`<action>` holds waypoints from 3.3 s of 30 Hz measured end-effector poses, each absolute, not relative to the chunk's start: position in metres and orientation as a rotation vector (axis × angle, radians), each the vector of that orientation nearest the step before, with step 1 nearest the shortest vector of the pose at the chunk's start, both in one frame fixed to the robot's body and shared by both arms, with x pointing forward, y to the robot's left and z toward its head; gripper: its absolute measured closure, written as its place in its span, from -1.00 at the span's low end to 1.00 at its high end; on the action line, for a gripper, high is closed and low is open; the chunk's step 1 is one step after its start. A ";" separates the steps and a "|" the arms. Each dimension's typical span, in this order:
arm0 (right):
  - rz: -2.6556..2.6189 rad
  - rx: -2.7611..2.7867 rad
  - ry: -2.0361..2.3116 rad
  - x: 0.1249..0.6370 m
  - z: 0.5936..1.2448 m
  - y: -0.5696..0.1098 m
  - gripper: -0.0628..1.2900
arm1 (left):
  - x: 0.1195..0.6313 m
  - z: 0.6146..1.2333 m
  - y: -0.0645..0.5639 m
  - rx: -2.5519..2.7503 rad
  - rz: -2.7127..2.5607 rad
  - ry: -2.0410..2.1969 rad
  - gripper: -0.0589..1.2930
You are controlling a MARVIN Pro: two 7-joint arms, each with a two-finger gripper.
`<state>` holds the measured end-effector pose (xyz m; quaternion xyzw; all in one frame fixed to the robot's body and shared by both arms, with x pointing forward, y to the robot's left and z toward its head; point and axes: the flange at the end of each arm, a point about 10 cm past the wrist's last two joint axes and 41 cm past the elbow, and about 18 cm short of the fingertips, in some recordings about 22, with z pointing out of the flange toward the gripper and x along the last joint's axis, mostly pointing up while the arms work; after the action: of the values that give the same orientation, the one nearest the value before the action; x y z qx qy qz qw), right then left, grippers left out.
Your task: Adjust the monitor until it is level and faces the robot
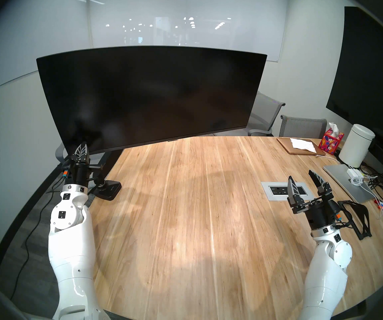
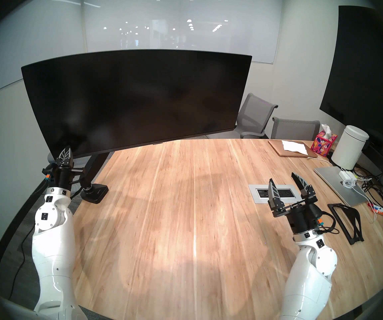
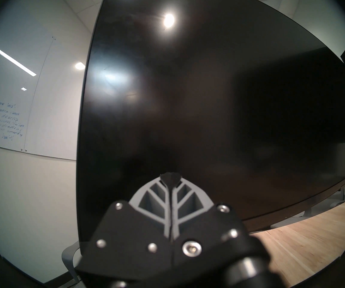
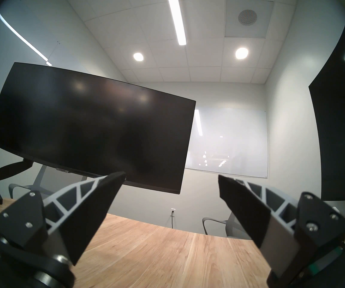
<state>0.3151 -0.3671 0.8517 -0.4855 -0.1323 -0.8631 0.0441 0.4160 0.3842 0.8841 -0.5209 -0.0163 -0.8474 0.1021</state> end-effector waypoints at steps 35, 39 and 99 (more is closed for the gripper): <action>-2.638 -1.484 -0.404 0.315 0.852 -0.367 -0.91 | 0.421 0.885 0.386 -1.562 -2.512 -0.063 0.94; -2.638 -1.484 -0.404 0.315 0.852 -0.367 -0.91 | 0.422 0.884 0.385 -1.562 -2.505 -0.056 0.94; -2.638 -1.484 -0.404 0.315 0.852 -0.367 -0.91 | 0.449 0.879 0.386 -1.637 -2.493 -0.122 0.94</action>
<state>0.3151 -0.3671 0.8517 -0.4855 -0.1323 -0.8630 0.0442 0.4492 0.3855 0.8792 -0.5468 -0.0409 -0.8326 0.0783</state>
